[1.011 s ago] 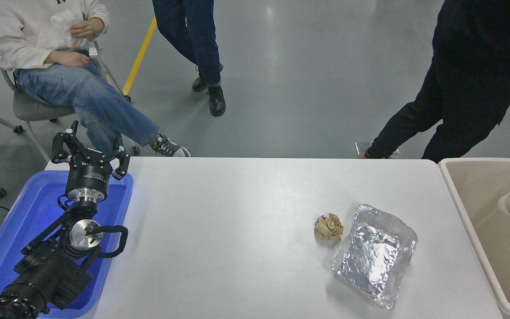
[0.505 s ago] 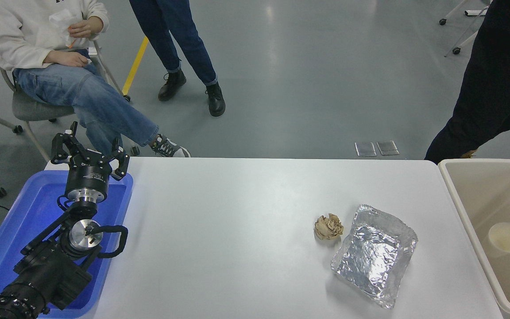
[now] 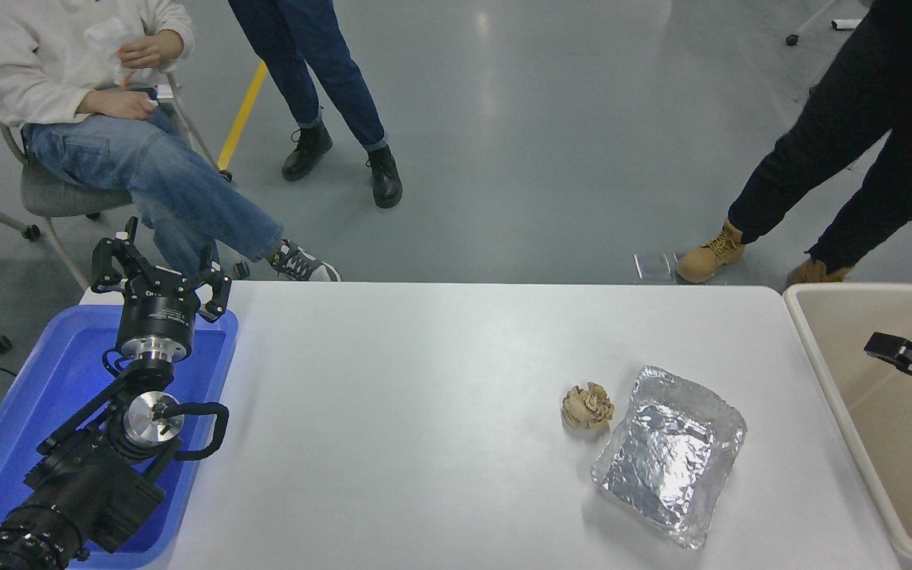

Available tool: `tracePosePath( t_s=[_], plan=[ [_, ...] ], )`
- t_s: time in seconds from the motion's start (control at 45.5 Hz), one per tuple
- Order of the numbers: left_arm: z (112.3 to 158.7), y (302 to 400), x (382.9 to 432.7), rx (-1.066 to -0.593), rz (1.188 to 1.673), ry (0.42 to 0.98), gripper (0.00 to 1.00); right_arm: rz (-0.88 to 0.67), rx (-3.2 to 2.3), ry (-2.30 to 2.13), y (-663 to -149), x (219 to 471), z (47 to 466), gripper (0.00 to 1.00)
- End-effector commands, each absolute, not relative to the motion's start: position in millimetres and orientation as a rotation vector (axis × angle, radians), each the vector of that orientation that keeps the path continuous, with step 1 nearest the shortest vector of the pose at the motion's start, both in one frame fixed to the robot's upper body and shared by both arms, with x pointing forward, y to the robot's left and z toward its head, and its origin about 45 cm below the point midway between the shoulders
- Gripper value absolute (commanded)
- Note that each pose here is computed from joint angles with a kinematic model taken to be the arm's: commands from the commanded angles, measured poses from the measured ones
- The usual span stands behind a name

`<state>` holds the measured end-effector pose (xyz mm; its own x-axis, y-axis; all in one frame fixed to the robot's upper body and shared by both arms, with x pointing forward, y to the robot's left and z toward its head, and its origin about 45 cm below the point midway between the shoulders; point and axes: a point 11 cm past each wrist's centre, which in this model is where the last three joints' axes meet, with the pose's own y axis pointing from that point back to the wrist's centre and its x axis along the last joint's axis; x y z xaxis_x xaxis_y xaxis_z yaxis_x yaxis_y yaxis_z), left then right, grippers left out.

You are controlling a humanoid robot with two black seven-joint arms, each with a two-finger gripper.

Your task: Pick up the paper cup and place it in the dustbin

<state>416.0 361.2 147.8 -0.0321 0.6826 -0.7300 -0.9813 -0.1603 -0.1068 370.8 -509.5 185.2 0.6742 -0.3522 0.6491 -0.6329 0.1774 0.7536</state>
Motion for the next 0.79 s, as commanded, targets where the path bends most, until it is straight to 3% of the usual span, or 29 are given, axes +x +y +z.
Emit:
tracePosePath(
  t_s=[0.0,0.286,0.769],
  plan=[
    [148.2,360.9,416.3,-0.778,1.577,0.512,0.99,0.343,1.505,-0.667,-453.5,384.8,248.0,1.0],
    [147.5,361.1,415.8,-0.777,1.578,0.513,0.99,0.453,1.551,-0.473,-356.4,396.0,320.5,1.0],
    [146.9,361.3,415.3,-0.776,1.579,0.514,0.99,0.383,1.667,-0.099,-191.7,375.2,359.7,1.0]
  ],
)
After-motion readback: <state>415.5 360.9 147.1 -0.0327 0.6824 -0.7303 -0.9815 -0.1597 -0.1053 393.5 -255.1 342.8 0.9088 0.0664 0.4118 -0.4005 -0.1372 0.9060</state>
